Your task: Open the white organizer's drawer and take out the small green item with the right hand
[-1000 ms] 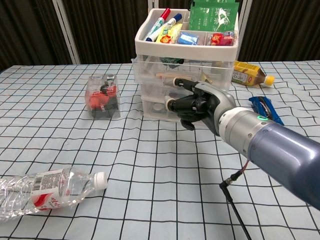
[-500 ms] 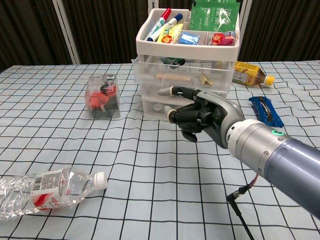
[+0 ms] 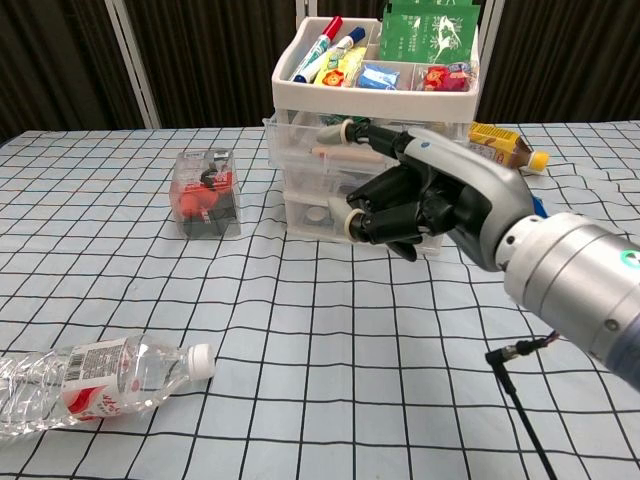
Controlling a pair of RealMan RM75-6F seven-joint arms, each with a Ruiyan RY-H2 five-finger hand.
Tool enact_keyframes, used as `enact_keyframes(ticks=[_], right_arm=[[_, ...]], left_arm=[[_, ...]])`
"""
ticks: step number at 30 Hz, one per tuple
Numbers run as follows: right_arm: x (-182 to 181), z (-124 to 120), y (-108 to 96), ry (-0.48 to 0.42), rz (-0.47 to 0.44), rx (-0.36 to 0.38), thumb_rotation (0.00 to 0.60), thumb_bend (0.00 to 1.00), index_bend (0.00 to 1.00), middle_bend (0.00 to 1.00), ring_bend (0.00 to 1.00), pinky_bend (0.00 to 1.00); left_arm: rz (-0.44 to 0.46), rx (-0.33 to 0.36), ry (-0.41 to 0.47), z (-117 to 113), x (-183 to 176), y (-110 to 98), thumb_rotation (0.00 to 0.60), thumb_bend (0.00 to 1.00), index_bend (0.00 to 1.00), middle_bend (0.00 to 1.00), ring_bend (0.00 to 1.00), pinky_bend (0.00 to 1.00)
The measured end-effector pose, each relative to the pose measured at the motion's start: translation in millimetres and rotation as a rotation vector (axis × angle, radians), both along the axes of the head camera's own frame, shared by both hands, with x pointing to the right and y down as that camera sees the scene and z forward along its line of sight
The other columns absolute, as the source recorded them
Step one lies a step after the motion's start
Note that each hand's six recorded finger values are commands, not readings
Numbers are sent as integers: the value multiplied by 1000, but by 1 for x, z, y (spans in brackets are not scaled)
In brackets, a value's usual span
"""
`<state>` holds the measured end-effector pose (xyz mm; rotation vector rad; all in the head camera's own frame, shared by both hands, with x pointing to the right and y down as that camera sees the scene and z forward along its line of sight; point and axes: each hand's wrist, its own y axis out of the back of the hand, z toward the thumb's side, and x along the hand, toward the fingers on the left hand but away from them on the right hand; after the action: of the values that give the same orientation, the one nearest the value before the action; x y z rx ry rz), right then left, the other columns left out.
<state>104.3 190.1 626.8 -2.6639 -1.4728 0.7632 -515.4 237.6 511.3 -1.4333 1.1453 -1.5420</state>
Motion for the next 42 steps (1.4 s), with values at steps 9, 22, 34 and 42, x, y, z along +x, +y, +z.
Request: enact_keyframes(ticks=[9, 22, 34, 42], right_arm=[[11, -28, -13, 250, -122, 164, 600, 364, 81, 818, 892, 808], [19, -27, -61, 672, -200, 201, 600, 406, 162, 884, 935, 824], [12, -21, -69, 717, -188, 182, 600, 416, 224, 885, 935, 824], [10, -16, -69, 713, -188, 170, 600, 421, 243, 885, 936, 824]], left_arm=[[-6, 23, -18, -5, -1, 1, 600, 0, 0, 0, 0, 0], [-2, 28, -18, -5, 0, 0, 600, 0, 0, 0, 0, 0], [-1, 26, -13, -6, -1, 0, 600, 0, 0, 0, 0, 0], [1, 25, -11, -6, 0, 0, 600, 0, 0, 0, 0, 0]])
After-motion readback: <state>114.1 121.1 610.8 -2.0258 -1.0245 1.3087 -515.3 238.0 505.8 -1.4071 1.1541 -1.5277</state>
